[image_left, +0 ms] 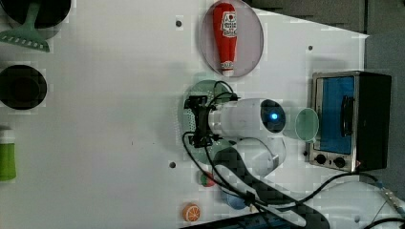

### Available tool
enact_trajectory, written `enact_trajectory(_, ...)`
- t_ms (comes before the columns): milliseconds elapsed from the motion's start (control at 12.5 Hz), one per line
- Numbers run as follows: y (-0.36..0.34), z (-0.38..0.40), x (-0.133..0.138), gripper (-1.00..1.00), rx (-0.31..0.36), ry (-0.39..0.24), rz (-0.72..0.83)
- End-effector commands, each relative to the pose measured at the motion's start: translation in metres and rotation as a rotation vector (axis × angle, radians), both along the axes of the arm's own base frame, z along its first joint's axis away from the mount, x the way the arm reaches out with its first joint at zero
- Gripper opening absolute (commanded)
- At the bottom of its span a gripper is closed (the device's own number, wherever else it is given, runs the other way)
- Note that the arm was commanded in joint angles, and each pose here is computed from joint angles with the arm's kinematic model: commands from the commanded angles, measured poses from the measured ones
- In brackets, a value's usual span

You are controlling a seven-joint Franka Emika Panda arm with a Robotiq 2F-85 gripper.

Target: Drag strainer right to left.

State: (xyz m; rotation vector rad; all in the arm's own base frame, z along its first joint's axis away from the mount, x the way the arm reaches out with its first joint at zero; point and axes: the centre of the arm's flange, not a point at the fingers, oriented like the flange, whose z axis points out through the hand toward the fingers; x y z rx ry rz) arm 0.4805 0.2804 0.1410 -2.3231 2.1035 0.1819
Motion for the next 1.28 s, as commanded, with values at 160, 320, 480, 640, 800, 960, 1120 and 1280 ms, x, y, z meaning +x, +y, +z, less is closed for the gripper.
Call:
enact_trajectory(160,0.038,-0.003,-0.005,1.00,0.002,0.024,-0.046)
enact_trajectory(320,0.056,-0.003,-0.007,1.00,0.002,0.024,-0.089)
enact_trajectory(480,0.074,-0.003,-0.009,1.00,0.007,0.021,-0.080)
enact_trajectory(640,0.089,-0.003,-0.010,1.00,0.015,0.016,-0.062)
enact_trajectory(800,0.103,-0.003,-0.011,1.00,0.034,0.019,-0.068)
enact_trajectory(960,0.116,-0.004,-0.012,1.00,0.056,0.027,-0.085)
enact_trajectory(1120,0.129,-0.003,-0.012,1.00,0.069,0.021,-0.078)
enact_trajectory(1280,0.141,-0.004,-0.012,1.00,0.079,0.015,-0.068)
